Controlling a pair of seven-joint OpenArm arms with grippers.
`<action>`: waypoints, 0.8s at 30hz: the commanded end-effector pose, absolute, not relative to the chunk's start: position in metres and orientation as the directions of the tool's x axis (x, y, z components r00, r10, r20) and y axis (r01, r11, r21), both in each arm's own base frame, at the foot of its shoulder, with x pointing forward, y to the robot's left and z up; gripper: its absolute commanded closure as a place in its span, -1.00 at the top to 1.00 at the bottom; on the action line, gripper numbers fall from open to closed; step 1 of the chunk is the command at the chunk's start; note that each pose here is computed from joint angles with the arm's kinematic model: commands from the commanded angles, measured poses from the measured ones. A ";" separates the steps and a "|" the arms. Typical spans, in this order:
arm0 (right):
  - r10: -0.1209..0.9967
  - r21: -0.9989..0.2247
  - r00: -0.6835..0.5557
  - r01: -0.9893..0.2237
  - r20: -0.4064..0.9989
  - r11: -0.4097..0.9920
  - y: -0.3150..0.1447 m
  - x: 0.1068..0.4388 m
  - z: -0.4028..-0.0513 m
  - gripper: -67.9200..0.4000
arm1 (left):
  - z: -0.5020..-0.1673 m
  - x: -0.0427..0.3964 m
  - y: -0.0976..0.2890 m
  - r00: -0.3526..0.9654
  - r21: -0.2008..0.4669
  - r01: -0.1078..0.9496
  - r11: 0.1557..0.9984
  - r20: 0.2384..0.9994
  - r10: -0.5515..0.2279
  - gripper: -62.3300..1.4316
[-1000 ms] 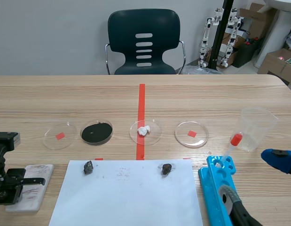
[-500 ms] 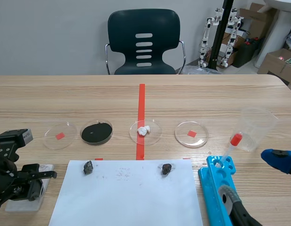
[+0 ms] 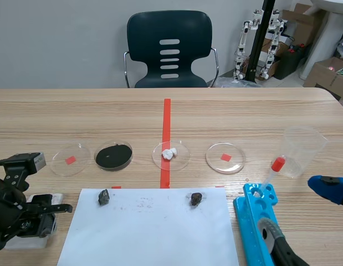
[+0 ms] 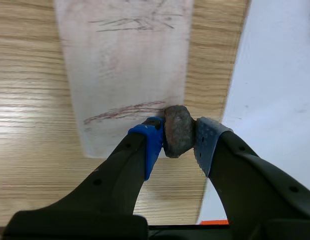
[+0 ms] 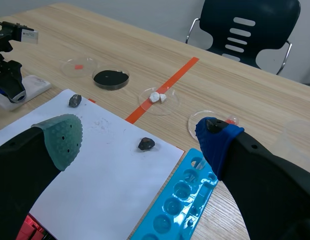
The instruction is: Rub the mineral on the streak plate below the first streak
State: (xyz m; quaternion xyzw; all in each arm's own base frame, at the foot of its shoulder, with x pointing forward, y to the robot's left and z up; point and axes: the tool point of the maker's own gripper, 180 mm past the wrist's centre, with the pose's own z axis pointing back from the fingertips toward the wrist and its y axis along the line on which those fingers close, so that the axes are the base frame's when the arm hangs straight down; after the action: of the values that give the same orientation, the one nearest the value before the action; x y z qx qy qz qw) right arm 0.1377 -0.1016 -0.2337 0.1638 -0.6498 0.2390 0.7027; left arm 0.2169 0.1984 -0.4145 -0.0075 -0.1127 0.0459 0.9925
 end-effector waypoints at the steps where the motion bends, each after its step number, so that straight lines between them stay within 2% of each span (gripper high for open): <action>1: 0.116 -0.092 0.011 -0.542 0.993 0.835 -0.103 0.142 -0.227 0.40 | -0.415 0.211 0.224 0.974 0.085 -0.102 0.991 0.210 0.082 -0.78; 7: 0.116 -0.092 0.011 -0.542 0.993 0.835 -0.103 0.142 -0.227 0.40 | -0.410 0.203 0.259 0.979 0.273 -0.132 0.953 0.187 0.082 -0.78; 12: 0.116 -0.092 0.011 -0.542 0.993 0.835 -0.103 0.142 -0.227 0.40 | -0.406 0.203 0.271 0.977 0.339 -0.127 0.932 0.203 0.059 -0.78; 17: 0.116 -0.092 0.011 -0.542 0.993 0.835 -0.103 0.142 -0.227 0.40 | -0.393 0.219 0.273 0.939 0.333 -0.151 0.931 0.341 0.030 -0.78; 24: 0.116 -0.092 0.011 -0.542 0.993 0.835 -0.103 0.142 -0.227 0.40 | -0.346 0.254 0.280 0.778 0.320 -0.198 0.927 0.626 -0.050 -0.78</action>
State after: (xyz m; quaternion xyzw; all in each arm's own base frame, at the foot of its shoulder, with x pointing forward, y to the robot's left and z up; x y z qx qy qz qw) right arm 0.1377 -0.1016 -0.2337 0.1638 -0.6498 0.2388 0.7028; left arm 0.2484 0.2757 -0.3566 0.1783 -0.3085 0.0398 0.9335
